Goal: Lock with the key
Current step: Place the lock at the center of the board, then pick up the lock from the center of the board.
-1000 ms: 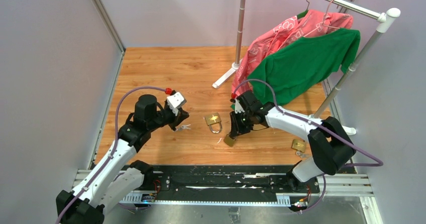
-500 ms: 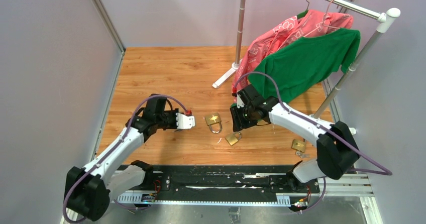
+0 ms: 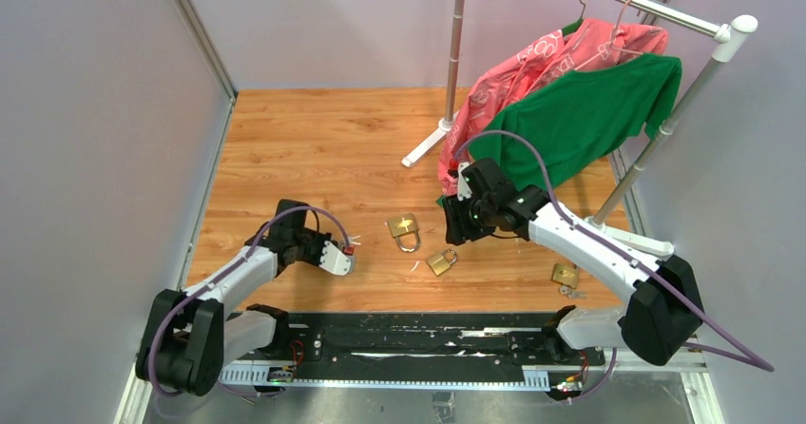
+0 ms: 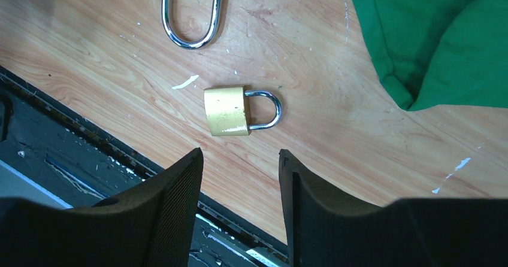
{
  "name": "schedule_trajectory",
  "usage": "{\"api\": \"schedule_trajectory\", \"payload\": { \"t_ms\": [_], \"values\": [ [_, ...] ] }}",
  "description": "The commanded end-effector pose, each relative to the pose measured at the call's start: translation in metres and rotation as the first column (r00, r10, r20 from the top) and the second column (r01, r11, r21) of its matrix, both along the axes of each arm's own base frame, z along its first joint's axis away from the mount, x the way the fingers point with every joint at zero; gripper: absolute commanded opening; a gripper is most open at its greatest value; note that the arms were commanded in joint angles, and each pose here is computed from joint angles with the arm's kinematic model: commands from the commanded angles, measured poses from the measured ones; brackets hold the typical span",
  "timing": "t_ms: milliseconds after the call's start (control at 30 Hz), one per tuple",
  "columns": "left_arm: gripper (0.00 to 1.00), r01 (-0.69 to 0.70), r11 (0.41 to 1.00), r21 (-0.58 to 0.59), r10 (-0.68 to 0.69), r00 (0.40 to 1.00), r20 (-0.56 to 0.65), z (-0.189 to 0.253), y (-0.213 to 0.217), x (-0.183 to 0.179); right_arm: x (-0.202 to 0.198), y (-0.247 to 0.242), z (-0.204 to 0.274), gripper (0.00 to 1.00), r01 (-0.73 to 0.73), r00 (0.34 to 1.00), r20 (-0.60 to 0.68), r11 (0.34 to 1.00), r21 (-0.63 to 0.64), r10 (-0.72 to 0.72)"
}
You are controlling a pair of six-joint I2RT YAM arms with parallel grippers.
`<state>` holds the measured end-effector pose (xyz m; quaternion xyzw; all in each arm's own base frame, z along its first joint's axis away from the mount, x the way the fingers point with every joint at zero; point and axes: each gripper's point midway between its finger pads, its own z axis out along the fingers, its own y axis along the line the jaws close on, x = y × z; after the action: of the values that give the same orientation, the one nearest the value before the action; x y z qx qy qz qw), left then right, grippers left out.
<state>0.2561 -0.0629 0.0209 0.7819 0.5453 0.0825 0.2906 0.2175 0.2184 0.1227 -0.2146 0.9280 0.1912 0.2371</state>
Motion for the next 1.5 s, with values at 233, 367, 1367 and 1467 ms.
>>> {"api": "schedule_trajectory", "payload": {
  "t_ms": [233,367,1367,1467],
  "values": [
    [0.72,0.079,0.996,-0.05,-0.079,0.997,-0.004,0.018,-0.012,-0.008,0.003,-0.06,0.005,0.53,0.217,0.973,0.11,0.962,-0.166,-0.201],
    [0.89,-0.016,0.97,-0.244,0.003,0.999,-0.05,0.063,-0.033,-0.01,0.0,-0.1,-0.001,0.59,0.382,0.919,0.185,0.899,-0.214,-0.347],
    [1.0,-0.71,-0.382,-0.592,0.474,0.4,-0.785,0.127,-0.028,0.013,-0.05,-0.299,-0.107,0.63,0.924,0.037,0.147,-0.022,-0.382,-0.988],
    [1.0,-0.697,-0.384,-0.605,0.47,0.417,-0.778,0.131,-0.029,0.016,-0.044,-0.291,-0.111,0.61,0.918,0.089,0.092,0.046,-0.393,-0.992]
  ]
}}
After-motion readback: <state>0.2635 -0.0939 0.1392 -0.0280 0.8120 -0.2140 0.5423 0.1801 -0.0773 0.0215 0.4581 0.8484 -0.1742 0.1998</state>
